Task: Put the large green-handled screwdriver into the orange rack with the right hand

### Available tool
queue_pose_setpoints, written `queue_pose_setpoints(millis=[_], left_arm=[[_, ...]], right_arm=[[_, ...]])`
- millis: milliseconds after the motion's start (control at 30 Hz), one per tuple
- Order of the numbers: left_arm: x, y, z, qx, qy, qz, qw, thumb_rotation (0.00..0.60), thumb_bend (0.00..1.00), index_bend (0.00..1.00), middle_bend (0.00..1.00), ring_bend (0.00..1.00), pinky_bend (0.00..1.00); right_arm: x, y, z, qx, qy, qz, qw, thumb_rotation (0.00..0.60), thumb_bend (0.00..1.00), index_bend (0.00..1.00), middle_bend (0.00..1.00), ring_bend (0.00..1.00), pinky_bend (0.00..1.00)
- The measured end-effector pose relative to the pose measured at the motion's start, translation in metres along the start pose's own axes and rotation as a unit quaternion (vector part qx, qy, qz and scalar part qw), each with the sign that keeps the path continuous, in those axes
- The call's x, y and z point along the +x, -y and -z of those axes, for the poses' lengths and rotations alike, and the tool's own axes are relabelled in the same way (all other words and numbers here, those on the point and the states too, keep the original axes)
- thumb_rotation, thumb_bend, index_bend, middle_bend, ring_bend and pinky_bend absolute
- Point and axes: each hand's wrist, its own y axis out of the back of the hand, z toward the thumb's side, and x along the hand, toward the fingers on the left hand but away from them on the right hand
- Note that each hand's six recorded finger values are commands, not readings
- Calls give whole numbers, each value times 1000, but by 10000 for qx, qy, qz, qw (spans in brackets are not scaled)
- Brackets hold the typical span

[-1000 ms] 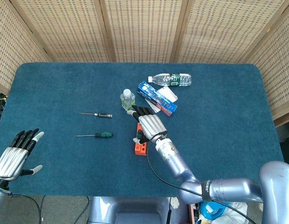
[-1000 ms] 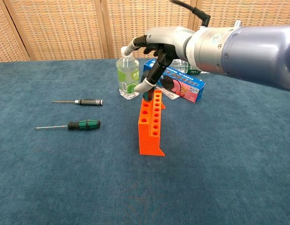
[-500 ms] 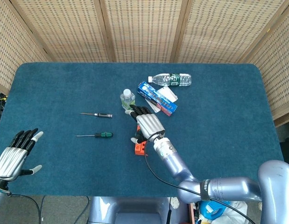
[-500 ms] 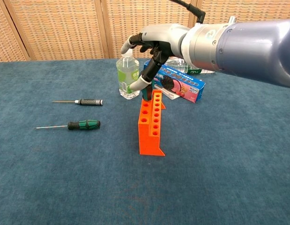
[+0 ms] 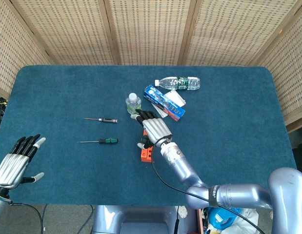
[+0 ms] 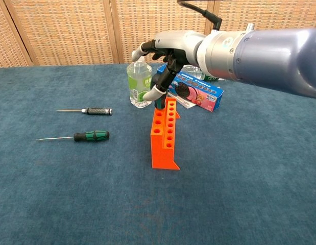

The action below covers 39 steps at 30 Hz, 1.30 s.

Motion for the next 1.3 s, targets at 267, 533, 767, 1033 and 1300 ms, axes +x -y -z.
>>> queue_pose_setpoints(millis=[267, 533, 767, 1033, 1300], left_arm=[[-1, 0, 0, -2, 0, 8, 10000, 600, 0, 0, 0, 0, 0], [0, 0, 2, -18, -30, 15, 10000, 600, 0, 0, 0, 0, 0], [1, 1, 4, -30, -72, 33, 10000, 600, 0, 0, 0, 0, 0], [2, 3, 7, -52, -101, 75, 9999, 600, 0, 0, 0, 0, 0], [5, 5, 7, -44, -110, 125, 9999, 600, 0, 0, 0, 0, 0]], right_arm=[[-6, 0, -5, 9, -68, 13, 10000, 600, 196, 116, 0, 0, 0], [-11, -1, -7, -3, -107, 29, 9999, 600, 196, 115, 0, 0, 0], [-17, -1, -15, 20, -194, 8, 9998, 600, 196, 115, 0, 0, 0], [-28, -1, -13, 33, -161, -6, 9999, 600, 195, 115, 0, 0, 0], [-33, -1, -12, -1, -200, -13, 9998, 600, 196, 115, 0, 0, 0]])
